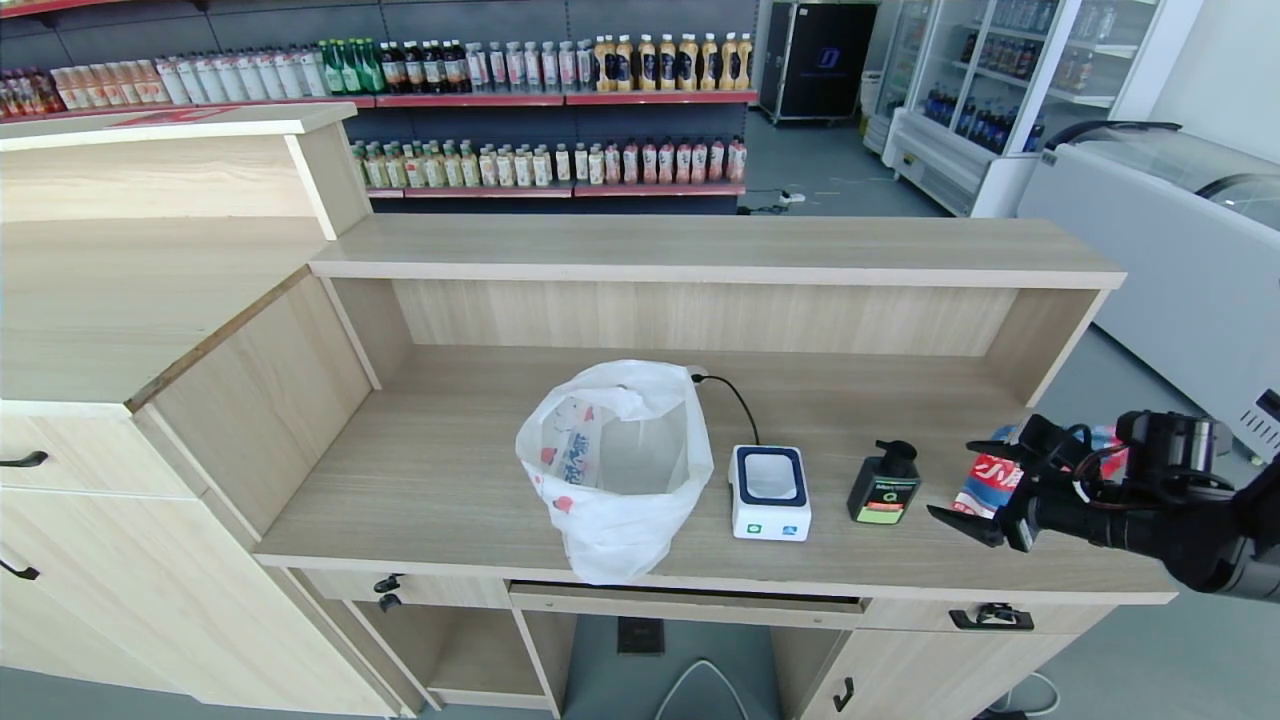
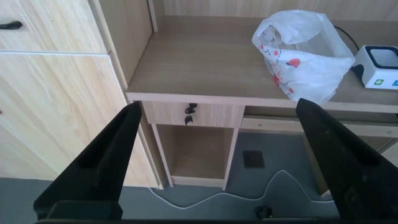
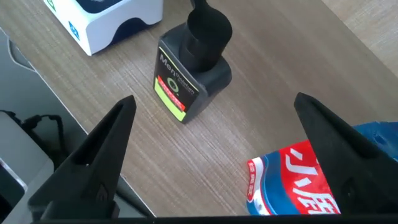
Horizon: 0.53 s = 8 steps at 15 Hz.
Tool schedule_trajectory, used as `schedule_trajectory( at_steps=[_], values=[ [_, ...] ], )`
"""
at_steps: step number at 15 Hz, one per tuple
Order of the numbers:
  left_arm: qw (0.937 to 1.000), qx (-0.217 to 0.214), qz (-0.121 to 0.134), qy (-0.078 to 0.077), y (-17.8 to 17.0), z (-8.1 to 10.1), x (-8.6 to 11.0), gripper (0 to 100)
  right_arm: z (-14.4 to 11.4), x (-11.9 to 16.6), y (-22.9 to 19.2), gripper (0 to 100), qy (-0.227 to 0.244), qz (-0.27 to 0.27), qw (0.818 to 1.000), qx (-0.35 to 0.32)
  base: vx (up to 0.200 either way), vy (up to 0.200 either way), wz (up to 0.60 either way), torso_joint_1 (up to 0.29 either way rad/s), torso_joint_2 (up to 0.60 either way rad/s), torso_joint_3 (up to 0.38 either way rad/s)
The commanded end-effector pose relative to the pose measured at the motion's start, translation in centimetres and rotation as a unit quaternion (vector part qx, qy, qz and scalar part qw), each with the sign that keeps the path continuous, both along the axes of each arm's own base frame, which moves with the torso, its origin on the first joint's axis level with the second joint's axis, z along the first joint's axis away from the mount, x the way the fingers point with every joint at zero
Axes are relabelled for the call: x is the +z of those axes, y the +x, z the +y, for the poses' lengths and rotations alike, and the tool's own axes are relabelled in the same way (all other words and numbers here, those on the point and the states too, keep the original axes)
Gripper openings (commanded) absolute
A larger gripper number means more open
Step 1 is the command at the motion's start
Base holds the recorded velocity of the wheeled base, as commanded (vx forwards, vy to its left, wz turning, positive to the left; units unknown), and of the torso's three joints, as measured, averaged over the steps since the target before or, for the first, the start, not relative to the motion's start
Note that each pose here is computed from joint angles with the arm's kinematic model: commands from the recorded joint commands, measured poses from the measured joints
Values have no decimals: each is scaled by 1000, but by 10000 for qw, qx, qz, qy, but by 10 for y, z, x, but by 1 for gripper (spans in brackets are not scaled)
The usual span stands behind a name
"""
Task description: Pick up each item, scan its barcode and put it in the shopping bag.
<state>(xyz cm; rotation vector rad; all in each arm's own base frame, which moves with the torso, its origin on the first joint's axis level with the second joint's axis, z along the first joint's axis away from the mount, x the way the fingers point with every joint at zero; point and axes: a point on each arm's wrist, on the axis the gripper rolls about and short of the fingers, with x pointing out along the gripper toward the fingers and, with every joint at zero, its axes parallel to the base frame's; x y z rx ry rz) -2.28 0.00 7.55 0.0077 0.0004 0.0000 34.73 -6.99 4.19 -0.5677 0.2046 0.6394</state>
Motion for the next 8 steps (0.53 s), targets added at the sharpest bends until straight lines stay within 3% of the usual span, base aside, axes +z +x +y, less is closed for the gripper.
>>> schedule_trajectory(
  at_steps=[1,8],
  values=[
    [10000,0,-2,0,0,0,0,100,3,-10,13,100,1,16,10000,80,0,0,0,0,0,0],
    [10000,0,-2,0,0,0,0,100,19,-33,36,100,16,104,9993,368,0,0,0,0,0,0]
  ],
)
